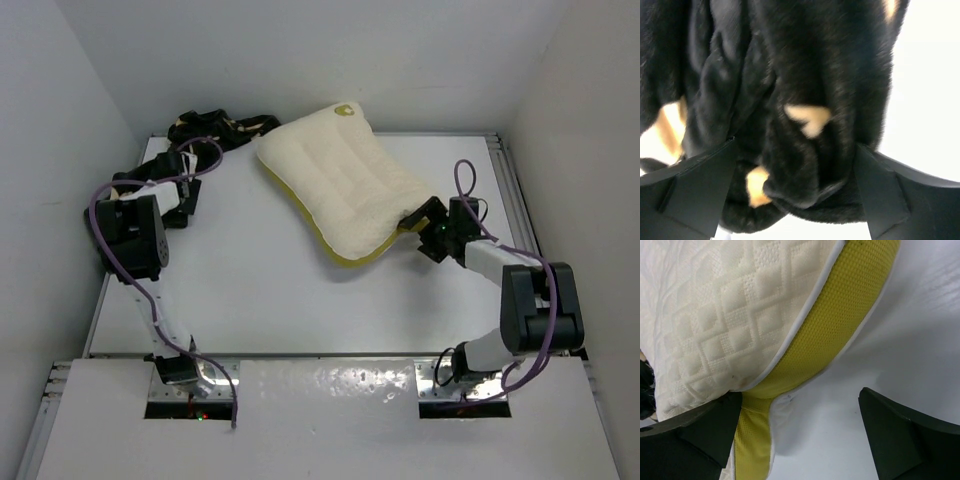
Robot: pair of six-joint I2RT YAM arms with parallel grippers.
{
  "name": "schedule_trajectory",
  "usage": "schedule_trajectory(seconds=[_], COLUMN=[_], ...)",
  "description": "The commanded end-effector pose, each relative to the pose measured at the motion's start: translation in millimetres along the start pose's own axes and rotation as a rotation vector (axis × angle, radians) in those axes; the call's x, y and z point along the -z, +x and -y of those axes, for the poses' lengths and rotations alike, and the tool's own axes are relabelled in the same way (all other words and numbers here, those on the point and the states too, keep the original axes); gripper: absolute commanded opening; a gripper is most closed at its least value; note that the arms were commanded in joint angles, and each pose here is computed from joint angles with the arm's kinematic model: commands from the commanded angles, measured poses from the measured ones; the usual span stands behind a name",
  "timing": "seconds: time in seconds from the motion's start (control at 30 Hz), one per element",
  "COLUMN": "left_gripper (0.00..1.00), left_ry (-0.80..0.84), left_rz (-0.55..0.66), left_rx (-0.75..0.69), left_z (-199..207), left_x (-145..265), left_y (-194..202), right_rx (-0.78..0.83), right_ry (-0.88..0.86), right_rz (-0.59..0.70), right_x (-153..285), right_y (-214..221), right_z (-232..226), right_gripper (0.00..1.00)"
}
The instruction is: Put the pillow into the pillowcase
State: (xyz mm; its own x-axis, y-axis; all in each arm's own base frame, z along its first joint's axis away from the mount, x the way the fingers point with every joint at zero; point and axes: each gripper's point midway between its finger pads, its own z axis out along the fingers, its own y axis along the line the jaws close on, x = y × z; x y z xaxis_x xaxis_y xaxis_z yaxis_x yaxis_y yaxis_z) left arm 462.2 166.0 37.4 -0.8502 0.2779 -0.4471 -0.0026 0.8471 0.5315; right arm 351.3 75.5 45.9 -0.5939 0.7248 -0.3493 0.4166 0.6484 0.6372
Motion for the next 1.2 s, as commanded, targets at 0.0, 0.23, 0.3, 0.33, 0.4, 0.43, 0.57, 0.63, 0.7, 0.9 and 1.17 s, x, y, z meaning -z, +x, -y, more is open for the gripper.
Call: schedule_trajectory(seconds=[0.0, 0.23, 0.3, 0.33, 0.4, 0.43, 0.57, 0.63, 0.7, 0.9, 1.17], left_gripper=[0.74, 0.00, 0.00, 0.00, 0.00, 0.00, 0.00, 0.00, 0.00, 0.00, 0.00], left_ry=[0.059, 0.214, 0.230, 0.270, 0.300, 0.335, 0.431, 0.467, 0.437, 0.208, 0.066], left_rz=[0.062, 0.127, 0.261, 0.333, 0.433, 0.492, 0.617, 0.684, 0.779, 1.129, 1.031], left_rx=[-0.014, -0.095, -0.148, -0.168, -0.236, -0.292, -0.429, -0.463, -0.470, -0.279, -0.096], left_z=[8, 20, 8, 11, 6, 7, 0, 0, -12, -93, -133], left_x=[-6, 14, 55, 74, 127, 149, 261, 299, 349, 490, 488], left_y=[-17, -27, -64, -81, -108, -120, -140, -141, -147, -190, -151], right_rx=[-0.030, -0.052, -0.087, -0.088, -0.074, -0.041, 0.085, 0.143, 0.243, 0.832, 0.794], right_ry=[-0.222, -0.025, 0.005, 0.008, -0.009, 0.003, 0.014, -0.030, -0.123, -0.383, -0.790], right_rz=[0.153, 0.302, 0.345, 0.358, 0.392, 0.414, 0.380, 0.303, 0.210, 0.095, 0.096], right_x=[1, 26, 42, 47, 60, 66, 73, 64, 55, 49, 62], right_y=[-49, -96, -117, -123, -135, -142, -141, -127, -105, -38, -21], right_z=[-70, -25, -7, -3, -3, 1, -9, -19, -52, -194, -306], right_gripper=[0.99, 0.99, 0.98, 0.96, 0.87, 0.81, 0.50, 0.56, 0.71, 0.91, 0.74])
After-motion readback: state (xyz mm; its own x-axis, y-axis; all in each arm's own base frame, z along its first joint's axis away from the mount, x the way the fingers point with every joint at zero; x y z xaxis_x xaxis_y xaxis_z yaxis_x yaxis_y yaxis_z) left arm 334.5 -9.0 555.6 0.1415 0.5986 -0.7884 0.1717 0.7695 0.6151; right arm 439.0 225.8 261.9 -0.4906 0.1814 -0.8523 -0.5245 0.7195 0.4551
